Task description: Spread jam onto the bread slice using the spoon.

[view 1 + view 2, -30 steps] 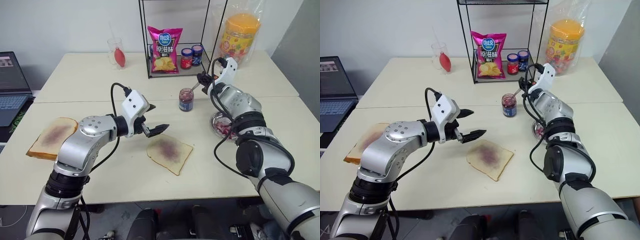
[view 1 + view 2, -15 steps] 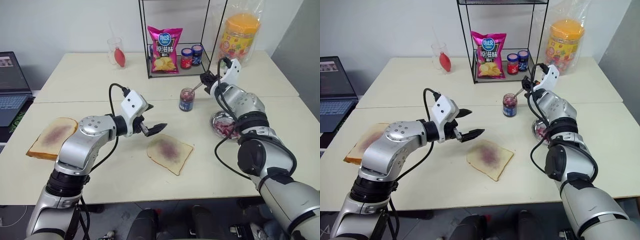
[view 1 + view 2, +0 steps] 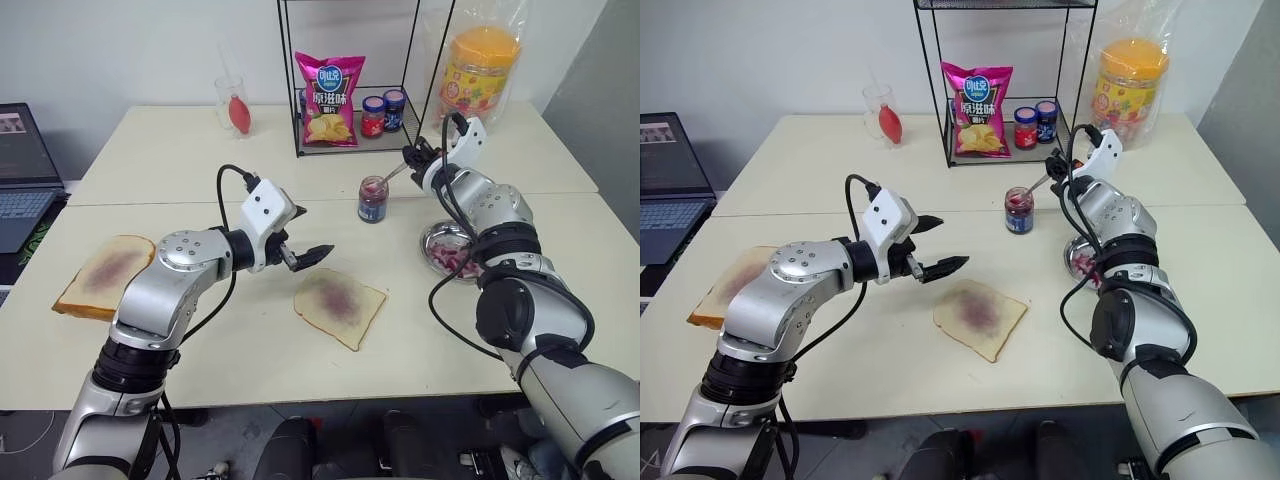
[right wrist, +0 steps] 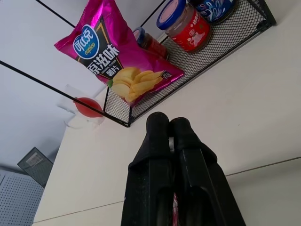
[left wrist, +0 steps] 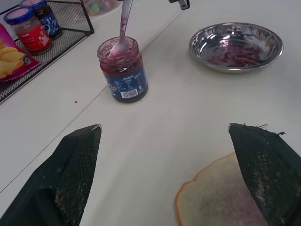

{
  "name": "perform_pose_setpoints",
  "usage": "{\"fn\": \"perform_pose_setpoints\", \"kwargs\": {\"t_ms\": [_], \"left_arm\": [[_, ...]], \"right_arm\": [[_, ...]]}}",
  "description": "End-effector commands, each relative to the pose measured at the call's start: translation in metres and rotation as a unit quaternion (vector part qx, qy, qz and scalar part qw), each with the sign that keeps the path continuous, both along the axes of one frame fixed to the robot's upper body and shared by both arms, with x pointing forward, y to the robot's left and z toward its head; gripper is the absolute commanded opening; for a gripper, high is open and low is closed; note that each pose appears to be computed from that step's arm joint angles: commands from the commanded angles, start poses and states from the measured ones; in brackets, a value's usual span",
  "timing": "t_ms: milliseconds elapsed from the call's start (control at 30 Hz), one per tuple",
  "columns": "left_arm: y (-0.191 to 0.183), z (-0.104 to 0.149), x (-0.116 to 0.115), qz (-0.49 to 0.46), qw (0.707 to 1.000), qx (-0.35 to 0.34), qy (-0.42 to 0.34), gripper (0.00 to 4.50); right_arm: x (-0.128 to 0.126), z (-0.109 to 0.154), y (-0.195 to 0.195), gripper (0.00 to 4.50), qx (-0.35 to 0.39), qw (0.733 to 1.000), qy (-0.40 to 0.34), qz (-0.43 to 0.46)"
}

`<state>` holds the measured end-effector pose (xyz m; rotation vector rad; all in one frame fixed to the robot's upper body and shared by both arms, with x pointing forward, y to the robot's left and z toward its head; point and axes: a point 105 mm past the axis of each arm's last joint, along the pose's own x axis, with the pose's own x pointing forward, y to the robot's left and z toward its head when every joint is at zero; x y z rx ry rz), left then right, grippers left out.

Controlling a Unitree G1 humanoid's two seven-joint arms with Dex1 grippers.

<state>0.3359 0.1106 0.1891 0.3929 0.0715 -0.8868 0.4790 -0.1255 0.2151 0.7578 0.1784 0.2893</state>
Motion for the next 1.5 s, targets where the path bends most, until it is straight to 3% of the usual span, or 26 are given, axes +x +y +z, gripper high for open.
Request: {"fn": "perform_pose_setpoints", "kwargs": {"t_ms": [33,900,1067,1233,1367,1500], "left_arm": [[-0.001,0.013,0.002,0.000,1.000,-0.005,-0.030,4.50],[0.004,0.020,0.001,0.001,0.999,-0.026,-0.037,4.50],[0.019,0.012,-0.018,-0.028,0.999,-0.003,-0.015,4.50],[0.044,-0.002,-0.042,-0.038,0.999,0.033,0.017,4.50],[0.062,-0.010,-0.055,-0.017,0.999,0.036,0.036,4.50],[0.059,-0.018,-0.072,-0.037,0.997,0.036,0.052,4.50]], "right_arm": [[0.000,0.045,-0.006,0.01,0.018,0.998,-0.058,-0.005],[-0.007,0.054,-0.023,0.01,0.080,0.995,-0.055,-0.006],[-0.030,0.077,-0.004,0.01,0.082,0.991,-0.085,0.054],[-0.069,0.080,0.026,0.01,0.067,0.985,-0.098,0.129],[-0.109,0.053,0.057,0.01,0.038,0.978,-0.078,0.192],[-0.131,0.038,0.071,0.01,0.013,0.974,-0.075,0.215]]}}
